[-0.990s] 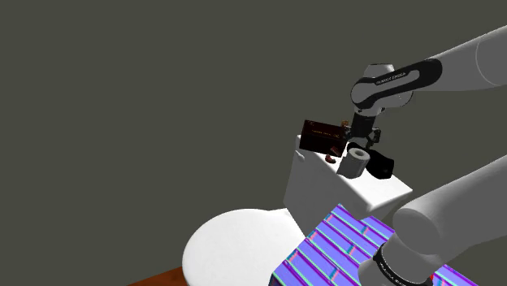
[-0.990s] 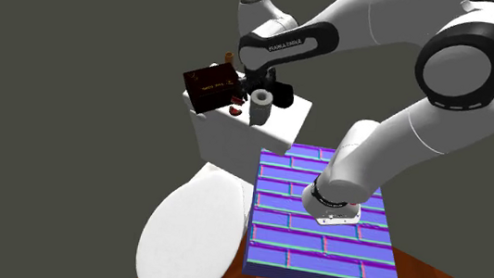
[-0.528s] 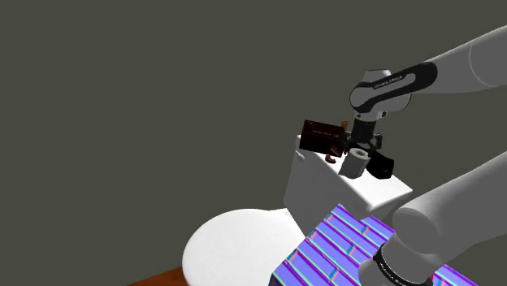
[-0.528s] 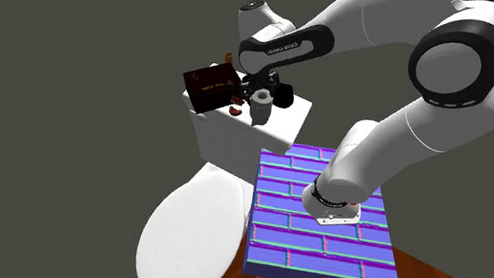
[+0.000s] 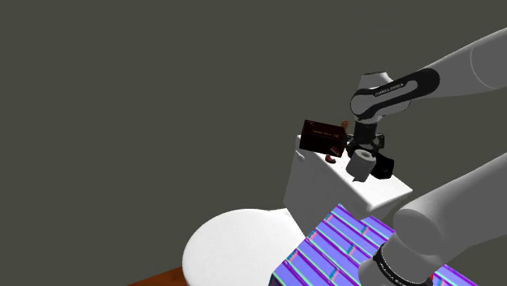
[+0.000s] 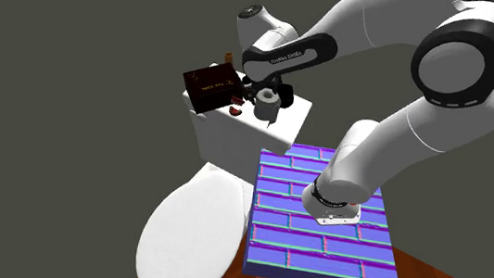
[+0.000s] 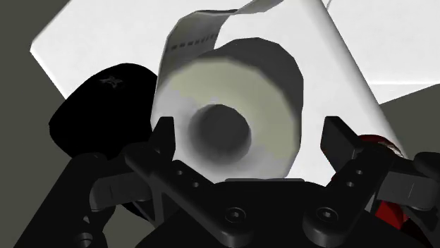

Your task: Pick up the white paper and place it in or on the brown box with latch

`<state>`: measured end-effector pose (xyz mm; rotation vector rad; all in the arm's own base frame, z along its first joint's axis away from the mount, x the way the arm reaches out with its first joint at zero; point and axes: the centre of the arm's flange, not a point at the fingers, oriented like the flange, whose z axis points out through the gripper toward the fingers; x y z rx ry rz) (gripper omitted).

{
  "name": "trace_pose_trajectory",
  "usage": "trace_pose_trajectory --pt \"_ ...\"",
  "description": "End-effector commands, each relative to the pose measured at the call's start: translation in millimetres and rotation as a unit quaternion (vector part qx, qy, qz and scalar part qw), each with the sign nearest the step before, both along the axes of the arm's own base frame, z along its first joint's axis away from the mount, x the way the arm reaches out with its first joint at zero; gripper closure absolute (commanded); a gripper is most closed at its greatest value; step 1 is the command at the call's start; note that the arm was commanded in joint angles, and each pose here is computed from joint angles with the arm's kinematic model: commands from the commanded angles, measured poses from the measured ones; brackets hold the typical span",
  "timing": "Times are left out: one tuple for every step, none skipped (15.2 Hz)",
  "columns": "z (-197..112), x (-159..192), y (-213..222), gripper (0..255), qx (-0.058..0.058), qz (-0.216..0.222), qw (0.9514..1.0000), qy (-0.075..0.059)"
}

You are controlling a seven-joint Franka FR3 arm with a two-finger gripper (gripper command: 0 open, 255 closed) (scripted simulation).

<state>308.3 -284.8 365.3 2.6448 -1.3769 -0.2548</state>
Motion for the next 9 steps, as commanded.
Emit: trace_pose_trajectory --pt "-15 -2 11 255 0.049 -0.040 0.9979 -0.014" --pt "-15 -1 12 255 0.049 -0.040 0.9979 -0.014" --pt "-20 -3 13 255 0.048 -0.040 0.9979 -0.013" --pt "-22 -3 15 255 0.048 -0.040 0.9980 -0.013" --pt "-21 -4 9 255 0.048 -0.040 0.9980 -0.014" --pt "-22 -2 3 255 0.047 -0.041 0.9980 -0.015" --pt "-28 1 1 255 0.045 -0.042 0.9980 -0.014" --pt "-28 9 -8 255 0.044 -0.043 0.9980 -0.015" --pt "-29 6 -3 255 0.045 -0.043 0.9980 -0.014"
